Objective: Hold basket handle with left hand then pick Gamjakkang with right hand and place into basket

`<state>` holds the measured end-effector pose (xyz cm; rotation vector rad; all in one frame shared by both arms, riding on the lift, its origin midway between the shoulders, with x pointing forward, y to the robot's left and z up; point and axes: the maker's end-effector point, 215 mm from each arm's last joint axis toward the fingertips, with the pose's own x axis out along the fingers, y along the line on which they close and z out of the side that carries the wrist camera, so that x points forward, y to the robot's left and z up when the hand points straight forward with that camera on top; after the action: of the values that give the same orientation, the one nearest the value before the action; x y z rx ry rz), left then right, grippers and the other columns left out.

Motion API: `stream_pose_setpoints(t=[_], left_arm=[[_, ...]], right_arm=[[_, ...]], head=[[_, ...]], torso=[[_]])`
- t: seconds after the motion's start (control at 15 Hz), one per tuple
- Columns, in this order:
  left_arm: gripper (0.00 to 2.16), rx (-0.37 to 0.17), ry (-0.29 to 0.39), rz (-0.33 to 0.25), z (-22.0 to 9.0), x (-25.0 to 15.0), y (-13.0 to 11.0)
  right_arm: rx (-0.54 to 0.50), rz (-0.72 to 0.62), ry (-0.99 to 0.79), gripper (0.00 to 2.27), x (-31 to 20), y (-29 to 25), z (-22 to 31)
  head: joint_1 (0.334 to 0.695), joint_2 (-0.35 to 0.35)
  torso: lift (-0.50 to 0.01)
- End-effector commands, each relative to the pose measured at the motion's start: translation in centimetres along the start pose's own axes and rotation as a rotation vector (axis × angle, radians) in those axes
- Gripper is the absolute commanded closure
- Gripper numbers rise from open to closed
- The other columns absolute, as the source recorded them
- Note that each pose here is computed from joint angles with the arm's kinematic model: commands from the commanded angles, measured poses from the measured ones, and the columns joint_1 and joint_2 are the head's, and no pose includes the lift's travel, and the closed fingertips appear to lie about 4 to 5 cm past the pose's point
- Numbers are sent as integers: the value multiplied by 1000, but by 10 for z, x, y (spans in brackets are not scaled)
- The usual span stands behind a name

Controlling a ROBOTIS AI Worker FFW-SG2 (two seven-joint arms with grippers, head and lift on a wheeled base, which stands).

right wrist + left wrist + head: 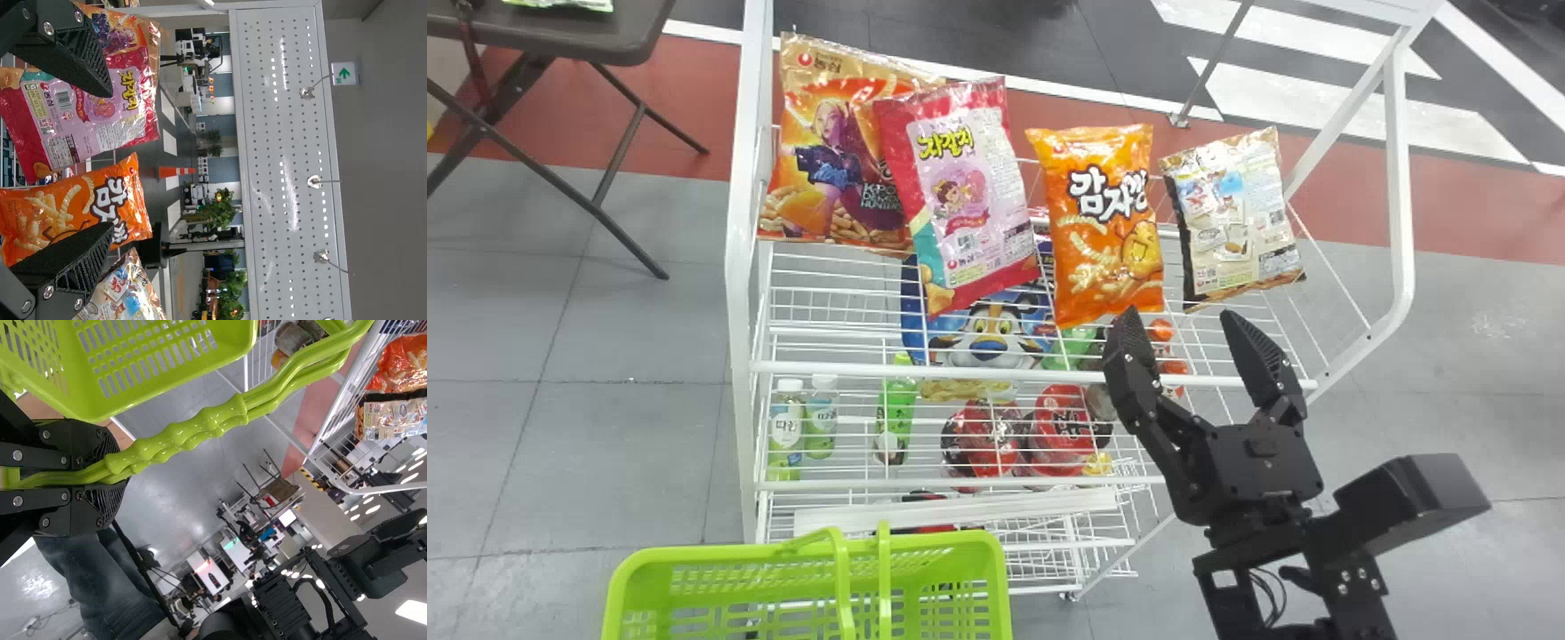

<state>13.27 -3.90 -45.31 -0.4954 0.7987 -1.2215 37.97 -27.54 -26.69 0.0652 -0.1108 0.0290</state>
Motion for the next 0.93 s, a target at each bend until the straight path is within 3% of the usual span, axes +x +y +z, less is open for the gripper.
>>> stream_pose_setpoints(t=[0.0,0.53,0.87], left_arm=[[2138,-6,5,0,-2,0,0],[2138,-12,11,2,-2,0,1],[2138,-25,33,20,-8,1,6]], right_arm=[[-1,1,4,120,1,0,-2],[-7,3,21,120,2,0,-9],[7,-15,160,110,37,-8,-53]], head=[[695,-350],[695,-350],[695,-350]], torso=[[-19],[-19],[-19]])
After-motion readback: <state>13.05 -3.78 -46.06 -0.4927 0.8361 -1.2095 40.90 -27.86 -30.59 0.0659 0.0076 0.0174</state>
